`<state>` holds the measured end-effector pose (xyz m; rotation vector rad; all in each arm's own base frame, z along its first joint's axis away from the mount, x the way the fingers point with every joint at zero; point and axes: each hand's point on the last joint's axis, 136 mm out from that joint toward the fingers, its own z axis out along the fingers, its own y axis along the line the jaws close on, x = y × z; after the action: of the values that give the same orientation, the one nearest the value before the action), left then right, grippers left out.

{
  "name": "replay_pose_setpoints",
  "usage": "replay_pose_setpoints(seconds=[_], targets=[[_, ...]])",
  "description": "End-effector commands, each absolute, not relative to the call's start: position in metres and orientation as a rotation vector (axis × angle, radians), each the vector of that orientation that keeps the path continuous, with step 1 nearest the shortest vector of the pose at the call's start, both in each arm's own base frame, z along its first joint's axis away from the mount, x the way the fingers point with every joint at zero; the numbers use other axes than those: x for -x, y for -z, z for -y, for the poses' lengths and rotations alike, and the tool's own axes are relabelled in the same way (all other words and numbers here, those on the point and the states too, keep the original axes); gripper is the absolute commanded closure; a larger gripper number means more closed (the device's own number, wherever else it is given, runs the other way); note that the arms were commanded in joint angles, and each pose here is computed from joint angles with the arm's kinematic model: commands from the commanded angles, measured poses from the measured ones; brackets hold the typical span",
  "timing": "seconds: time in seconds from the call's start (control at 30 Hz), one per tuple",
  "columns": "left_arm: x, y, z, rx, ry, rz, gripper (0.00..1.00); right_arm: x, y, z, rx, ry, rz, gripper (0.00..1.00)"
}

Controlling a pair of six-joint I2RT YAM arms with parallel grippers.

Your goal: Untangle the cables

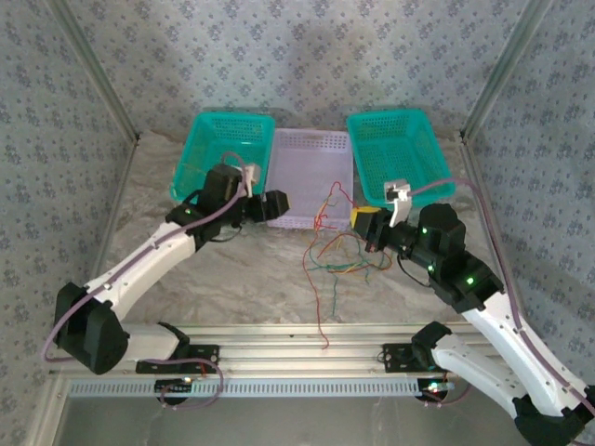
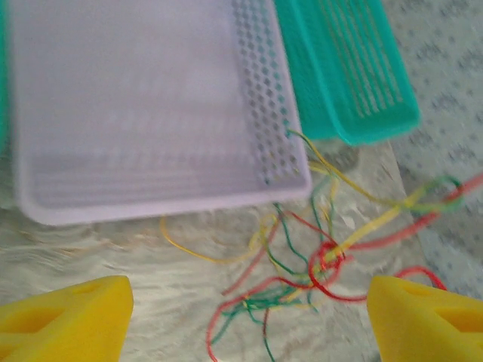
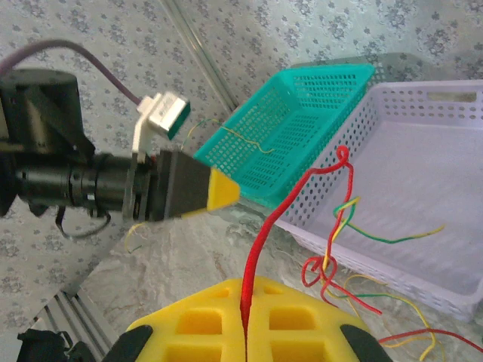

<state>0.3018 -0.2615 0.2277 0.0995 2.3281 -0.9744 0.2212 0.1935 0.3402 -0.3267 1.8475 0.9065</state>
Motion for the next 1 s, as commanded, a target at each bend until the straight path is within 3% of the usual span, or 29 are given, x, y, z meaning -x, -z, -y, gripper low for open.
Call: replay_pose_setpoints(seconds=[0.0, 0.3, 0.7, 0.77, 0.97], targets=[[-0.285, -0.237, 0.288, -0.229, 1.069, -2.241, 0.19, -0.216, -0.368, -0.198, 0.364, -0.946, -1.761, 1.00], [-0.257, -0.187, 0.333, -0.393, 1.110, -2.282, 0.21, -0.209, -0.381, -0.198, 0.372, -0.984, -1.733, 1.00], [-0.255, -0.179, 0.362, -0.454, 1.149, -2.284, 0.26, -0.188, -0.430, -0.197, 0.413, -1.073, -1.617, 1.00], [-0.253, -0.175, 0.365, -0.468, 1.146, -2.291, 0.28, -0.183, -0.440, -0.197, 0.416, -1.093, -1.593, 1.00], [-0.247, -0.162, 0.368, -0.478, 1.150, -2.312, 0.48, -0.178, -0.449, -0.197, 0.417, -1.131, -1.569, 1.00]])
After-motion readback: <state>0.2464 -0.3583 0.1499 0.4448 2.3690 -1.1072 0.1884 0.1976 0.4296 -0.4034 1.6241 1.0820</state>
